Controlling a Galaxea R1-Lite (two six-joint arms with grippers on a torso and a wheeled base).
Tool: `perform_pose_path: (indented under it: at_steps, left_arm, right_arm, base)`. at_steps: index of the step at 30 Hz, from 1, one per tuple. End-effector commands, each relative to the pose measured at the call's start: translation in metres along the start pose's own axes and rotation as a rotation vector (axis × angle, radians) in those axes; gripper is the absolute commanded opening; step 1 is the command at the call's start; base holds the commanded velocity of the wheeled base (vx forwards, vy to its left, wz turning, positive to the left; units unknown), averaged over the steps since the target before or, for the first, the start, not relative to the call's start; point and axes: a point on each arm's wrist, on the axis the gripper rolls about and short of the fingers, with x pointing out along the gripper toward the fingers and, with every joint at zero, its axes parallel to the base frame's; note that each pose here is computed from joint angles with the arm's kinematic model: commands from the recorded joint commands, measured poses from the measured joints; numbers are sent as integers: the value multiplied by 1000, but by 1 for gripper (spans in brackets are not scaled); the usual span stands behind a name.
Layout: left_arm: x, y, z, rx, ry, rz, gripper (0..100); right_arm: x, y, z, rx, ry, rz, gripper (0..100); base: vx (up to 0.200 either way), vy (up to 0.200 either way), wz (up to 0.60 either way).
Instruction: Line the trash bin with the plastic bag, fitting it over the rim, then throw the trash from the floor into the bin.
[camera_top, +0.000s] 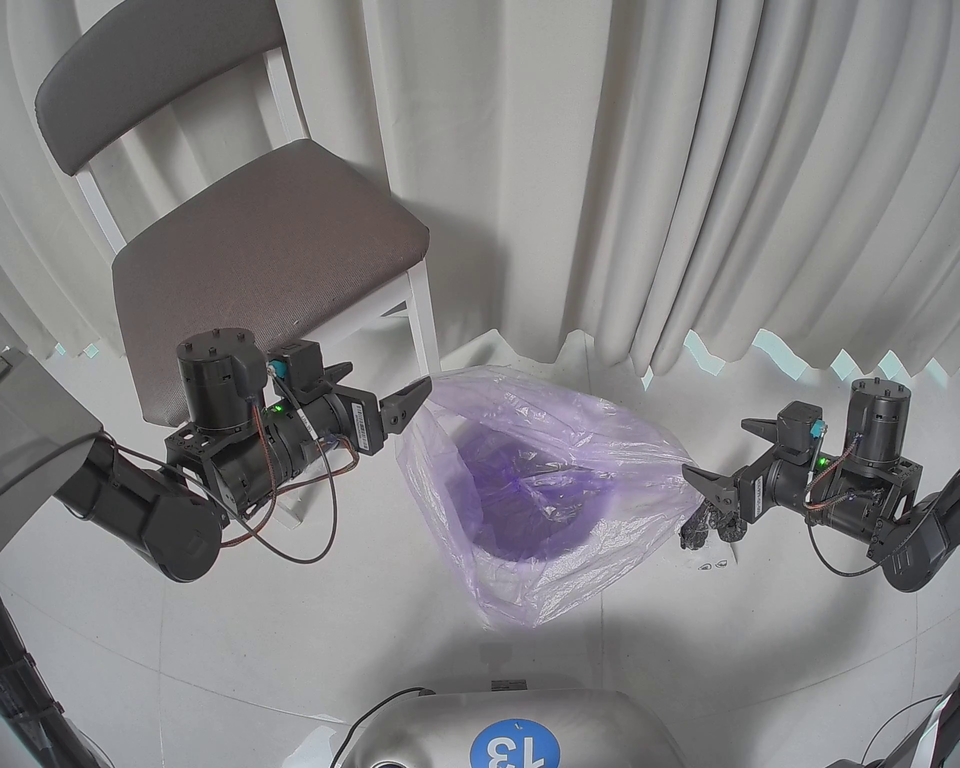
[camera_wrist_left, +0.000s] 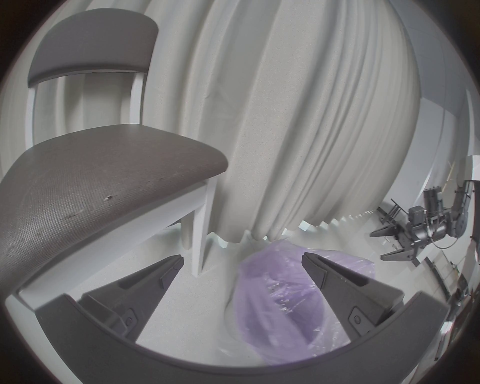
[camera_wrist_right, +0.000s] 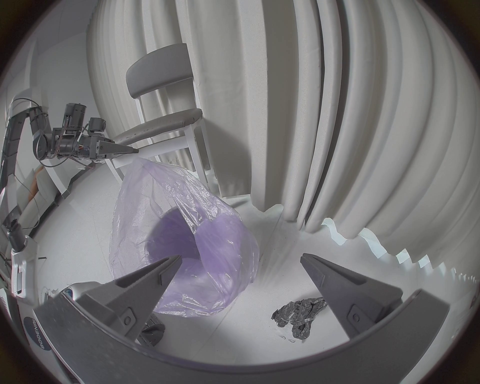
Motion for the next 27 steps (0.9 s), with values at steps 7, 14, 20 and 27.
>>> perform_pose_path:
  at_steps: [7,14,20,27]
  left_arm:
    - [-19,-48,-7,-130,160,-17,100]
    - [6,-42,-47,-40,226,68,100]
    - [-4,-41,-53,83,274,113,100]
    - [2,-42,-60,81,315,106,100]
  right_arm:
    - [3,12,-8,-12,38,15,100]
    - [2,18,-13,-40,60,13,100]
    - [4,19,-20,-71,87,20,100]
    - [6,19,-22,-72,99,7,100]
  base:
    - [0,0,0]
    - [0,0,0]
    - [0,0,0]
    - [0,0,0]
